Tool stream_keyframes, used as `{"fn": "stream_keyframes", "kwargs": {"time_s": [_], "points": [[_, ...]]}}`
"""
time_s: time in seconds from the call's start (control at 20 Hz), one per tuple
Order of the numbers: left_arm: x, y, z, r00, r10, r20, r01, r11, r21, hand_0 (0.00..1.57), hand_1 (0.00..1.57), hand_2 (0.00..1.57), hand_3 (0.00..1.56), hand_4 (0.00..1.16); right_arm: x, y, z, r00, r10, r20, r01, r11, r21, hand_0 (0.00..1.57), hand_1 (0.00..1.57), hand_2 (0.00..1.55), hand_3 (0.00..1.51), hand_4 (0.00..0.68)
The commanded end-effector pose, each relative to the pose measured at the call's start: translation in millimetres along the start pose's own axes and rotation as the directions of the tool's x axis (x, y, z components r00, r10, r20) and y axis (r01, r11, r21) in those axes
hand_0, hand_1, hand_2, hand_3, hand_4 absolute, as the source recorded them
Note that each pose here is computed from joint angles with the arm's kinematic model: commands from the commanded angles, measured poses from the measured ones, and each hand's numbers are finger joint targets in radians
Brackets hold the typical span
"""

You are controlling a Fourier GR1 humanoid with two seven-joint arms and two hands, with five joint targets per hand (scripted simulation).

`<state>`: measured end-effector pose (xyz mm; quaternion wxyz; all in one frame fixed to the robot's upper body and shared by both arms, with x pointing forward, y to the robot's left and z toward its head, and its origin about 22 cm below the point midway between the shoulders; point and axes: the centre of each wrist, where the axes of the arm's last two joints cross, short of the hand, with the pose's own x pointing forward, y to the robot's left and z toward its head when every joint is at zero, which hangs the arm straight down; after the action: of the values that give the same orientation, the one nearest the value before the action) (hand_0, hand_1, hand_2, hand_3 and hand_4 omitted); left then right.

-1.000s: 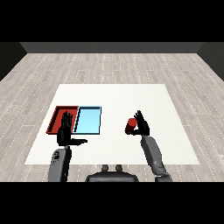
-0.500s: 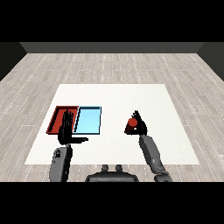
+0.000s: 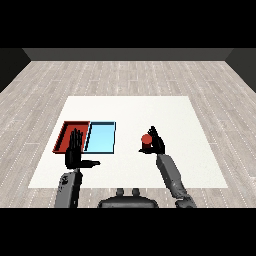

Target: Pick the red can and put it in the red box

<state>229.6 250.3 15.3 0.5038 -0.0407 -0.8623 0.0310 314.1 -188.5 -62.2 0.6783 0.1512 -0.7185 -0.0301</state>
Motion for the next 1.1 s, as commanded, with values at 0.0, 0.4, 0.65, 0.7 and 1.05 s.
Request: {"fn": "stream_keyframes", "kwargs": {"time_s": [0.0, 0.4, 0.65, 0.7, 1.05], "points": [[0.3, 20, -16.5, 1.000, 0.014, 0.007, -0.014, 1.000, 0.007, 0.00, 0.00, 0.00, 0.00, 0.00, 4.3, 3, -2.2, 0.9999, 0.016, 0.003, -0.016, 0.9999, -0.006, 0.00, 0.00, 0.00, 0.00, 0.000], [-5.6, 3, -12.7, 1.000, 0.010, 0.017, -0.010, 1.000, -0.001, 0.00, 0.00, 0.00, 0.00, 0.00, -6.8, 10, -25.7, 0.9972, 0.021, -0.071, -0.024, 0.9989, -0.039, 0.00, 0.00, 0.00, 0.00, 0.000], [-6.7, -5, -4.4, 1.000, -0.015, 0.025, 0.015, 1.000, 0.002, 0.00, 0.00, 0.00, 0.00, 0.00, -19.9, -4, -6.6, 0.9907, 0.123, -0.060, -0.126, 0.9898, -0.066, 1.52, 1.52, 1.50, 1.46, 0.493], [-10.6, 20, -14.5, 1.000, 0.002, 0.017, -0.002, 1.000, 0.012, 0.00, 0.00, 0.00, 0.00, 0.00, -8.4, -1, -31.3, 0.9771, 0.183, -0.109, -0.195, 0.9739, -0.116, 1.53, 1.53, 1.48, 1.43, 0.573], [-11.2, 0, 2.4, 1.000, -0.001, 0.013, 0.001, 1.000, 0.007, 0.00, 0.00, 0.00, 0.00, 0.00, -17.5, 9, -29.7, 0.9554, 0.263, -0.135, -0.275, 0.9578, -0.083, 1.53, 1.53, 1.47, 1.42, 0.551]]}}
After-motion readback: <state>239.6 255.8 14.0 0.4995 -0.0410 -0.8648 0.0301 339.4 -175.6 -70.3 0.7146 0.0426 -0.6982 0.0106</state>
